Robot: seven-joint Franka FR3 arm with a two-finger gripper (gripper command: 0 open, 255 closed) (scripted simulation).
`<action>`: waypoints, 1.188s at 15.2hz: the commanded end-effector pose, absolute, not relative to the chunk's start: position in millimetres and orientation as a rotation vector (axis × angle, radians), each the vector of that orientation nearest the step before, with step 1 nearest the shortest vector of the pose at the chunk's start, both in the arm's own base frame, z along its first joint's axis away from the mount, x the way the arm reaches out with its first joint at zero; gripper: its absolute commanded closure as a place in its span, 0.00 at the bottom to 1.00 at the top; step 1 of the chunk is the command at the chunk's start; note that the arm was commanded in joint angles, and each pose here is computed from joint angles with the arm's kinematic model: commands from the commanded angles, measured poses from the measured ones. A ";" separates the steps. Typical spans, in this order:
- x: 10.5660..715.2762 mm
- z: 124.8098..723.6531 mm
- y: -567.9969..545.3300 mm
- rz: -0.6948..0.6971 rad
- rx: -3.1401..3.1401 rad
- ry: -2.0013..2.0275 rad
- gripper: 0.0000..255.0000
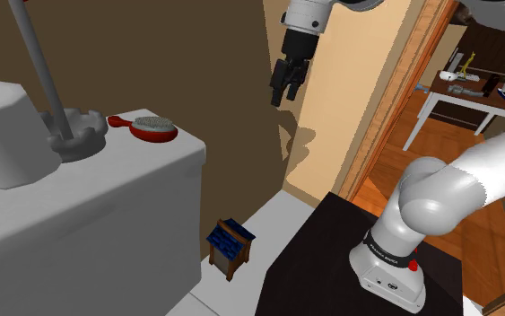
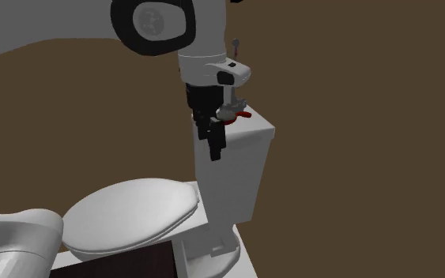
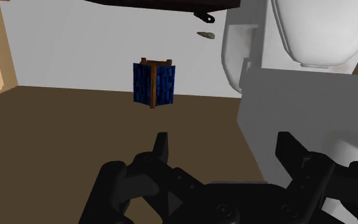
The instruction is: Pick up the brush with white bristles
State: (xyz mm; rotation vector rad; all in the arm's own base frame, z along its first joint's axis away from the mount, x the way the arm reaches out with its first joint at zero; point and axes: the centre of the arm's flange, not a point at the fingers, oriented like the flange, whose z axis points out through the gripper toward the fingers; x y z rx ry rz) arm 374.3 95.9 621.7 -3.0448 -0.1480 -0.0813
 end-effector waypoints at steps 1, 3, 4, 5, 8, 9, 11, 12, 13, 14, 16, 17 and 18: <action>388.2 622.6 118.2 -0.085 -3.041 -0.168 0.00; 402.1 623.2 140.2 -0.088 -3.037 -0.188 0.00; 408.9 623.5 151.2 -0.089 -3.035 -0.198 0.00; 415.6 623.8 162.3 -0.091 -3.034 -0.209 0.00; 435.4 624.9 195.9 -0.095 -3.028 -0.239 0.00; 441.8 625.3 207.1 -0.097 -3.026 -0.249 0.00; 454.5 626.1 229.8 -0.100 -3.022 -0.269 0.00; 460.7 626.6 241.2 -0.101 -3.020 -0.279 0.00; 466.8 627.1 252.6 -0.103 -3.018 -0.289 0.00; 472.9 627.5 264.1 -0.104 -3.016 -0.299 0.00; 484.7 628.6 287.2 -0.107 -3.012 -0.319 0.00; 490.6 629.1 298.8 -0.108 -3.010 -0.329 0.00; 496.3 629.7 310.4 -0.110 -3.008 -0.339 0.00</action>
